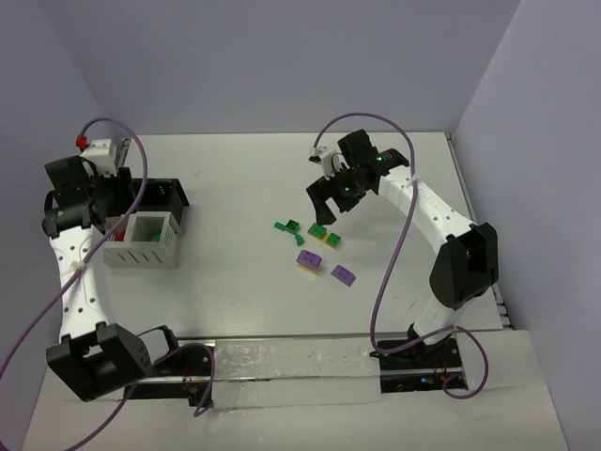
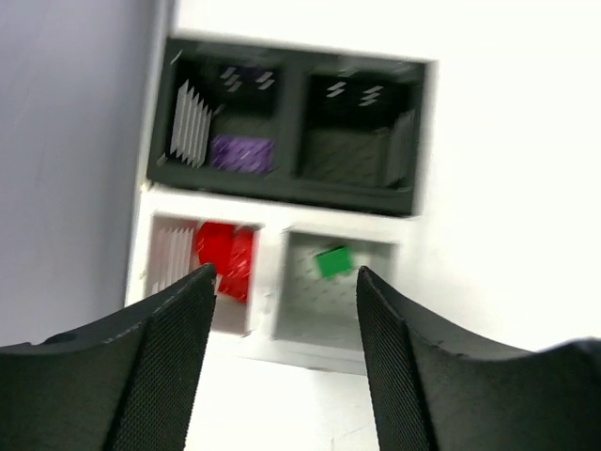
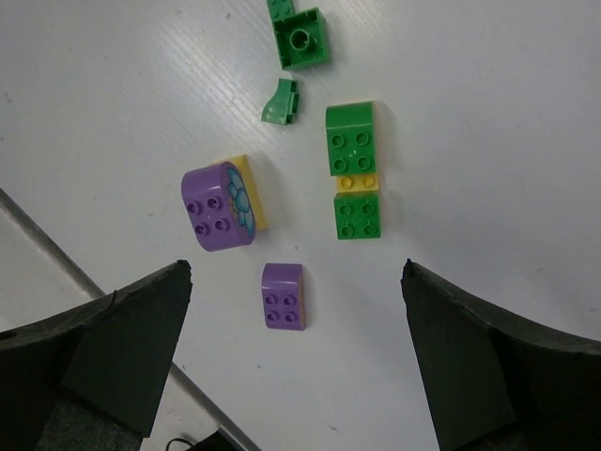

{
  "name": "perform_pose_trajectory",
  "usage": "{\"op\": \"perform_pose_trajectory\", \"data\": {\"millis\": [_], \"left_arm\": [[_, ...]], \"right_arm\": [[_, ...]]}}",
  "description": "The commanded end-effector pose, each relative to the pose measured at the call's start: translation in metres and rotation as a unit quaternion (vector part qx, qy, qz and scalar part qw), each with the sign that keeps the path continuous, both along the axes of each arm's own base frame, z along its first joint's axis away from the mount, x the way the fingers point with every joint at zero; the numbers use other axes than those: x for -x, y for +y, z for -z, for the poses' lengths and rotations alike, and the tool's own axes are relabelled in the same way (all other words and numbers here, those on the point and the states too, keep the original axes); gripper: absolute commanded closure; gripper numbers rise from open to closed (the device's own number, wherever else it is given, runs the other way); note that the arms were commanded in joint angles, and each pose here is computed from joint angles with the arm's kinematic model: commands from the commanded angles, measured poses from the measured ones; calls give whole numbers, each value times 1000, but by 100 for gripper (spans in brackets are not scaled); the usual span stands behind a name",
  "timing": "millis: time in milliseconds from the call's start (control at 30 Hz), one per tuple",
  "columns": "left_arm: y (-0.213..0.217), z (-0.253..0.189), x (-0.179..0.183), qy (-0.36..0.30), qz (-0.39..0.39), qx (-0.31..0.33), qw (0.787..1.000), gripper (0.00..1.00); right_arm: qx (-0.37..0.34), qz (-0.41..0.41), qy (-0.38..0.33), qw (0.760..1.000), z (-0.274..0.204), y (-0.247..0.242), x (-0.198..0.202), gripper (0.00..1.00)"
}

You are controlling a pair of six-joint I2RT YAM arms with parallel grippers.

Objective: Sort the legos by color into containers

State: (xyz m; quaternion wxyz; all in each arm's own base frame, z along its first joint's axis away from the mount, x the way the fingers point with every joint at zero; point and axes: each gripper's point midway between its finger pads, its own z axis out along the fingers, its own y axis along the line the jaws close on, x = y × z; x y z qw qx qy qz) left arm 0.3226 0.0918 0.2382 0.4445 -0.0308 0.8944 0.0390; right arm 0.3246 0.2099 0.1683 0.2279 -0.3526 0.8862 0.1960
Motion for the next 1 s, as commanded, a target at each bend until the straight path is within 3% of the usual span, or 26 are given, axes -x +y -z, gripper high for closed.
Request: {"op": "perform_pose_trajectory", "data": {"millis": [0,300,667,967], "left_arm": [[-52,-40,-7,-61,114,13,992,32],[-102,-33,-14,-52,172,9,984,32],[-123,-28,-24,-48,181,30,982,30],[-135,-32,-28,-51,193,26,980,30]], "right_arm": [[9,-2,-24,1000,-6,-15,12,0],[60,-23,9,998,36,-45,52,5],[97,-36,44,994,87,-44,91,8],[146,-32,41,988,115,-42,100,8]]}}
